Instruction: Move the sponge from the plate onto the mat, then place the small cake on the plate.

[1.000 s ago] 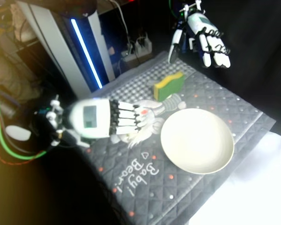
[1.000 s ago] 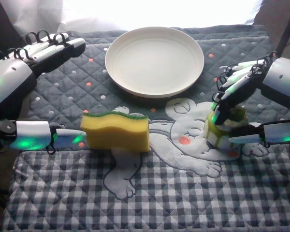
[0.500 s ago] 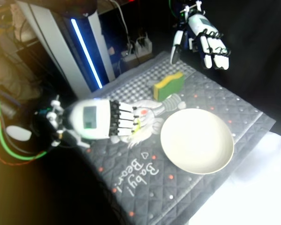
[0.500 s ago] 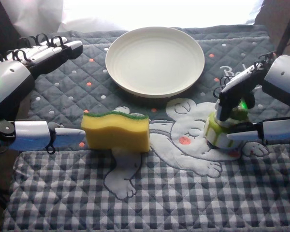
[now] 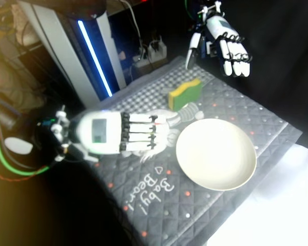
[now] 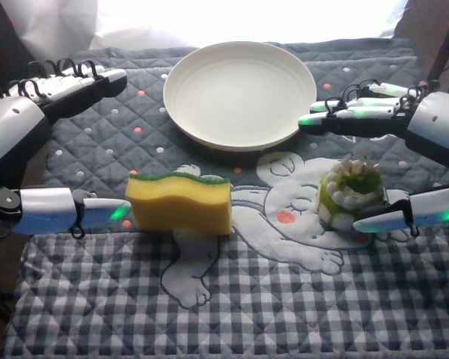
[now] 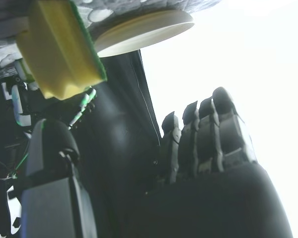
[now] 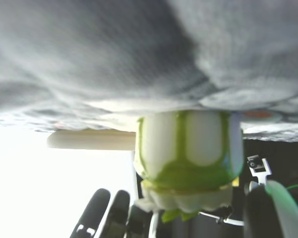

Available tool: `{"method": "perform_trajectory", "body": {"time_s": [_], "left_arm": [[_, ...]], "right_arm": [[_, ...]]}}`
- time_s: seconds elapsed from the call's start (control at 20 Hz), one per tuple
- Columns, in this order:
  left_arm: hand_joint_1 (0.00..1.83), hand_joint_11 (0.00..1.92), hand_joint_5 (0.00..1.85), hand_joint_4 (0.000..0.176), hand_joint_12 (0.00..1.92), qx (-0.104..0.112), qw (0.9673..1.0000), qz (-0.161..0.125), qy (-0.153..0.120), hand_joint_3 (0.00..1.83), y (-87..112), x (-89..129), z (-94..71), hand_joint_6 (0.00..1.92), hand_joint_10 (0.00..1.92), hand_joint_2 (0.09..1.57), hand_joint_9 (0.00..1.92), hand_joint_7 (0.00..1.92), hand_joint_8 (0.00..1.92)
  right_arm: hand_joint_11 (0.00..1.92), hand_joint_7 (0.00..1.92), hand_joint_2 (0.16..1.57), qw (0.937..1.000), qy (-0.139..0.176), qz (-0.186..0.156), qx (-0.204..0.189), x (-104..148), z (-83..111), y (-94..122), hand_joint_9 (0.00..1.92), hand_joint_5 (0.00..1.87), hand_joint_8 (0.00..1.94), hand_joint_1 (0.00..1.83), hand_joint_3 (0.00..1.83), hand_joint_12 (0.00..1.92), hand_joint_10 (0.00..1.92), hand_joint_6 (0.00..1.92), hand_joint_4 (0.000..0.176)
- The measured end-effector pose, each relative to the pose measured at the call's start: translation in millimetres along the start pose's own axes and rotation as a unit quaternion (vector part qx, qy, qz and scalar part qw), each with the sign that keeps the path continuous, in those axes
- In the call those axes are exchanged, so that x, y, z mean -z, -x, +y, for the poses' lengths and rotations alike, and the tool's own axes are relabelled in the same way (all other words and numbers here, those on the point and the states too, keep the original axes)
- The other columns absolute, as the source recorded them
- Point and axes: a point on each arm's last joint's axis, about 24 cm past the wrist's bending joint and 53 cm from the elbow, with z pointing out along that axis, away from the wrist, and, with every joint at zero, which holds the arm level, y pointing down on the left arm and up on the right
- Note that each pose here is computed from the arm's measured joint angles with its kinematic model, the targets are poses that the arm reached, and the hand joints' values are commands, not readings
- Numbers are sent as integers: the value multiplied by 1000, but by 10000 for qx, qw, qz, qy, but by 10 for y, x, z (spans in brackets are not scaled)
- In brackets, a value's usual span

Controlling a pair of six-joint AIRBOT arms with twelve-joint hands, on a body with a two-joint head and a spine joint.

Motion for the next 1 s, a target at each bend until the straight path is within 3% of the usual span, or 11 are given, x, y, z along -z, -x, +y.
{"method": "perform_trajectory", "body": {"time_s": [0.05,0.1,0.15,0.25,0.35,0.55,0.6,0.65,0.7,0.75,1.0], "left_arm": [[898,0,244,36,412,26,10000,-3,-3,2,2,0,-1,3,5,886,122,180,3],[913,0,250,30,428,54,10000,-13,-11,2,1,-4,-1,2,5,891,130,190,3],[910,0,251,24,448,69,10000,-12,-13,2,-7,-6,-1,1,5,895,137,195,2],[875,0,255,19,478,82,10000,-8,-15,0,-11,-7,-2,1,4,896,145,202,2],[789,0,264,28,500,87,10000,-13,-16,0,-9,-7,-3,2,4,878,151,210,2],[751,0,279,24,558,110,9999,-9,-14,0,-19,-8,0,2,3,864,160,224,2],[738,0,286,30,548,108,9999,7,-10,0,-34,-3,8,2,1,851,158,226,1],[738,0,286,30,548,110,9999,17,-7,0,-40,-3,8,2,1,851,158,226,1],[750,0,286,34,540,108,9999,21,0,0,-41,-2,13,1,0,850,157,223,0],[761,0,289,31,541,119,9999,14,0,0,-38,-2,13,2,1,855,159,226,2],[805,0,293,25,609,143,9999,14,27,3,-40,14,44,0,4,875,181,238,1]], "right_arm": [[166,596,905,10000,-40,39,15,-7,-13,-8,669,562,28,1161,1,1315,68,5,22],[301,760,904,9999,-100,100,54,-11,-42,-29,712,653,72,1219,1,1475,446,8,0],[384,841,910,9998,-114,125,63,-10,-52,-36,670,715,122,1258,0,1559,819,6,0],[574,768,909,9997,-145,195,101,-9,-71,-66,687,871,742,1325,0,1689,1342,6,0],[709,1073,1035,9996,-164,209,101,-10,-80,-75,795,958,856,1382,1,1703,1402,12,0],[744,1175,1005,9994,-194,254,131,-8,-97,-90,858,993,710,1398,0,1605,1290,8,0],[770,1113,1068,9993,-210,265,133,-7,-105,-95,903,1036,960,1314,0,1497,1188,522,0],[770,1113,1068,9993,-209,275,139,-7,-105,-100,903,1036,960,1314,0,1497,1188,522,0],[752,1171,1061,9992,-209,290,156,-6,-107,-102,1034,953,684,1381,0,1264,1096,822,0],[830,1265,1046,9992,-203,293,190,-10,-108,-87,1117,951,426,1400,0,1093,1000,888,0],[968,1065,1073,9982,-20,320,506,-259,78,-14,1070,947,847,1396,1,1225,1076,851,0]]}}
